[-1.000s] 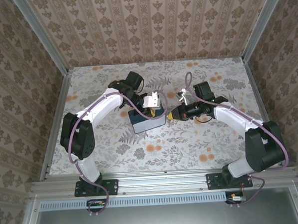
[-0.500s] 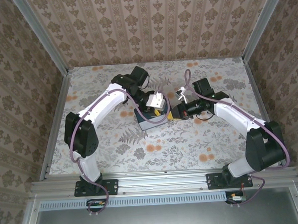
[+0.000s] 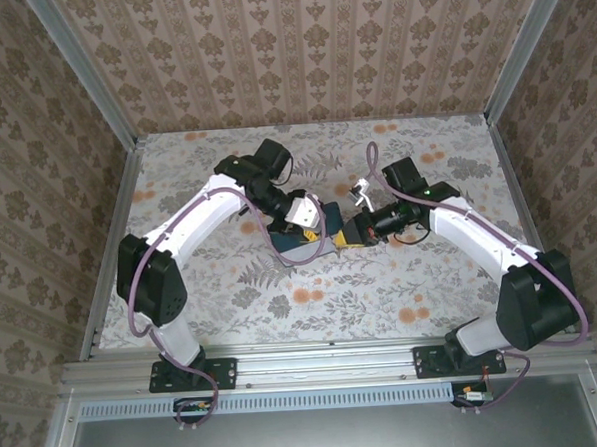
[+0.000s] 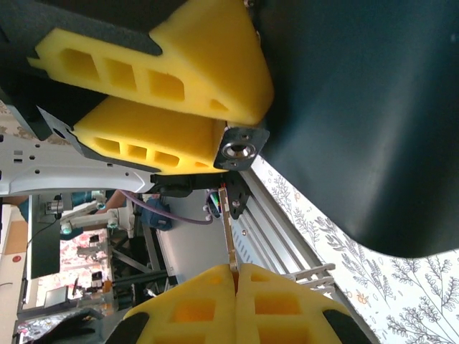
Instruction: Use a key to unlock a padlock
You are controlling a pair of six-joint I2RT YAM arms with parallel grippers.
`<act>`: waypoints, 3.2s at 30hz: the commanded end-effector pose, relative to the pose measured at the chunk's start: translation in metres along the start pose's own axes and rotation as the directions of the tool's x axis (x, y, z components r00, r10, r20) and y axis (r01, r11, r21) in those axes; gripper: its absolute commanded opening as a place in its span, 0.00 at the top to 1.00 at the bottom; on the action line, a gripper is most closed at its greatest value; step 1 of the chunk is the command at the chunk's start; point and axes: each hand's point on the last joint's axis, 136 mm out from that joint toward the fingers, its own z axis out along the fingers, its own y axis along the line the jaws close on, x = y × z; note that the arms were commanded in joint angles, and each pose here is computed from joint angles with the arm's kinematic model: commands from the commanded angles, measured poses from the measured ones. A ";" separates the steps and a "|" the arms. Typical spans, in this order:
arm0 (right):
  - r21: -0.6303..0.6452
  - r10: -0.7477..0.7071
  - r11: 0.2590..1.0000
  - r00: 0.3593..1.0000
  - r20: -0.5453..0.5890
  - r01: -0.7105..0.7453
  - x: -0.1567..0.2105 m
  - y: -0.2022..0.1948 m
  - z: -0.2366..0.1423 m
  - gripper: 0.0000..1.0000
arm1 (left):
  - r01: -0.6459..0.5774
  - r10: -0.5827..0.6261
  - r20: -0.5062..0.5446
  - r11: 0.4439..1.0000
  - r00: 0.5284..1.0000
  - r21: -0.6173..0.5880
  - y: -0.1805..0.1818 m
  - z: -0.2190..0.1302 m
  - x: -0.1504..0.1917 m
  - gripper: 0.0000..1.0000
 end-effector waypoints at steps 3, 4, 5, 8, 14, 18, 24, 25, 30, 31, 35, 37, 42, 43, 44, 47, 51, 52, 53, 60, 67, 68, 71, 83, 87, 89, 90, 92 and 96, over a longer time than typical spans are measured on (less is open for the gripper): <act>0.003 -0.009 1.000 1.000 -0.020 0.009 -0.002 0.003 0.000 1.00 | -0.094 0.094 0.078 0.996 0.993 0.000 -0.006 -0.007 -0.029 0.90; 0.008 -0.008 1.000 1.000 -0.026 0.008 -0.001 0.002 0.000 1.00 | -0.096 0.096 0.078 0.995 0.992 0.000 -0.006 -0.006 -0.029 0.90; 0.015 -0.008 1.000 0.999 -0.033 0.009 0.000 0.001 0.000 1.00 | -0.101 0.101 0.081 0.995 0.992 -0.005 -0.005 -0.007 -0.030 0.91; 0.024 -0.007 1.000 0.999 -0.045 0.008 0.003 -0.002 0.001 1.00 | -0.113 0.114 0.083 0.994 0.990 -0.013 -0.004 -0.007 -0.032 0.90; 0.028 -0.010 1.000 0.998 -0.060 0.011 0.005 -0.005 0.002 1.00 | -0.136 0.136 0.087 0.991 0.987 -0.013 -0.006 -0.005 -0.037 0.91; 0.016 -0.011 1.000 0.998 -0.061 0.012 0.005 -0.004 0.002 1.00 | -0.156 0.156 0.075 0.988 0.985 -0.019 -0.009 -0.002 -0.039 0.91; 0.001 -0.007 1.000 0.998 -0.057 0.007 0.004 -0.003 0.001 1.00 | -0.189 0.191 0.062 0.981 0.980 -0.035 -0.013 0.000 -0.042 0.91; 0.001 -0.006 1.000 0.998 -0.058 0.006 0.004 -0.003 0.001 1.00 | -0.195 0.198 0.065 0.980 0.978 -0.039 -0.013 -0.001 -0.044 0.91; -0.013 0.000 1.000 0.998 -0.064 -0.001 0.004 -0.003 0.003 1.00 | -0.219 0.221 0.062 0.975 0.973 -0.046 -0.016 -0.001 -0.048 0.92; -0.021 0.001 1.000 0.998 -0.062 -0.002 0.003 -0.003 0.003 1.00 | -0.224 0.226 0.057 0.974 0.972 -0.044 -0.017 0.000 -0.048 0.92; -0.055 0.004 0.998 0.999 -0.052 -0.007 0.001 0.001 0.002 1.00 | -0.242 0.244 0.043 0.970 0.969 -0.036 -0.021 0.004 -0.048 0.92; -0.068 0.005 0.998 0.999 -0.049 -0.009 0.000 0.002 0.001 1.00 | -0.248 0.250 0.035 0.968 0.968 -0.040 -0.022 0.004 -0.048 0.92; -0.114 0.029 0.993 0.999 -0.027 -0.032 -0.008 0.004 0.000 1.00 | -0.262 0.264 0.034 0.964 0.964 -0.056 -0.021 0.003 -0.050 0.92; -0.116 0.029 0.993 0.999 -0.020 -0.031 -0.009 0.005 0.000 1.00 | -0.265 0.267 0.034 0.963 0.963 -0.055 -0.021 0.003 -0.050 0.92; -0.115 0.030 0.993 0.999 -0.017 -0.032 -0.010 0.005 -0.001 1.00 | -0.265 0.267 0.032 0.963 0.963 -0.057 -0.021 0.004 -0.050 0.92; -0.111 0.036 0.993 0.999 -0.012 -0.037 -0.013 0.005 0.000 1.00 | -0.261 0.264 0.037 0.963 0.964 -0.066 -0.019 0.005 -0.050 0.94; -0.097 0.034 0.995 0.999 -0.001 -0.034 -0.016 0.004 0.003 1.00 | -0.236 0.240 0.031 0.967 0.970 -0.096 -0.009 0.006 -0.049 0.95; -0.096 0.027 0.995 1.000 0.008 -0.026 -0.018 0.005 0.004 1.00 | -0.222 0.226 0.026 0.969 0.974 -0.105 -0.005 0.006 -0.048 0.95; -0.096 0.021 0.995 1.000 0.019 -0.019 -0.020 0.005 0.005 1.00 | -0.205 0.208 0.023 0.973 0.978 -0.106 -0.003 0.008 -0.047 0.95; -0.066 0.020 0.998 0.998 0.052 -0.016 -0.026 0.002 0.007 1.00 | -0.138 0.146 0.055 0.982 0.988 -0.132 0.009 0.011 -0.048 0.95; -0.110 0.006 0.994 0.994 0.105 0.006 -0.043 0.016 0.012 1.00 | -0.125 0.137 0.105 0.985 0.985 -0.116 0.006 0.014 -0.056 0.95; -0.116 0.000 0.993 0.995 0.101 0.011 -0.043 0.019 0.014 1.00 | -0.123 0.136 0.109 0.986 0.985 -0.114 0.006 0.015 -0.056 0.96; -0.125 -0.016 0.992 0.996 0.086 0.027 -0.043 0.027 0.020 1.00 | -0.110 0.123 0.110 0.987 0.986 -0.113 0.007 0.017 -0.054 0.97; -0.043 0.014 0.999 0.993 0.121 -0.009 -0.043 -0.008 -0.002 0.75 | 0.045 -0.026 0.137 0.990 0.990 -0.135 0.021 0.009 -0.025 0.99; -0.028 0.018 0.999 0.992 0.125 -0.015 -0.043 -0.013 -0.009 0.67 | 0.069 -0.051 0.138 0.989 0.989 -0.130 0.019 0.010 -0.020 0.98; -0.011 0.017 1.000 0.990 0.138 -0.015 -0.043 -0.016 -0.017 0.65 | 0.083 -0.064 0.139 0.988 0.988 -0.133 0.020 0.008 -0.018 0.98; 0.004 0.013 1.000 0.989 0.145 -0.014 -0.043 -0.018 -0.021 0.62 | 0.093 -0.074 0.141 0.987 0.987 -0.132 0.020 0.007 -0.017 0.98; 0.029 0.003 1.000 0.986 0.165 -0.007 -0.043 -0.021 -0.030 0.60 | 0.113 -0.093 0.148 0.985 0.985 -0.133 0.022 0.003 -0.014 0.98; 0.097 -0.153 0.986 0.956 0.251 0.133 -0.049 -0.016 -0.044 0.60 | 0.178 -0.158 0.171 0.978 0.972 -0.108 0.022 -0.001 -0.010 0.98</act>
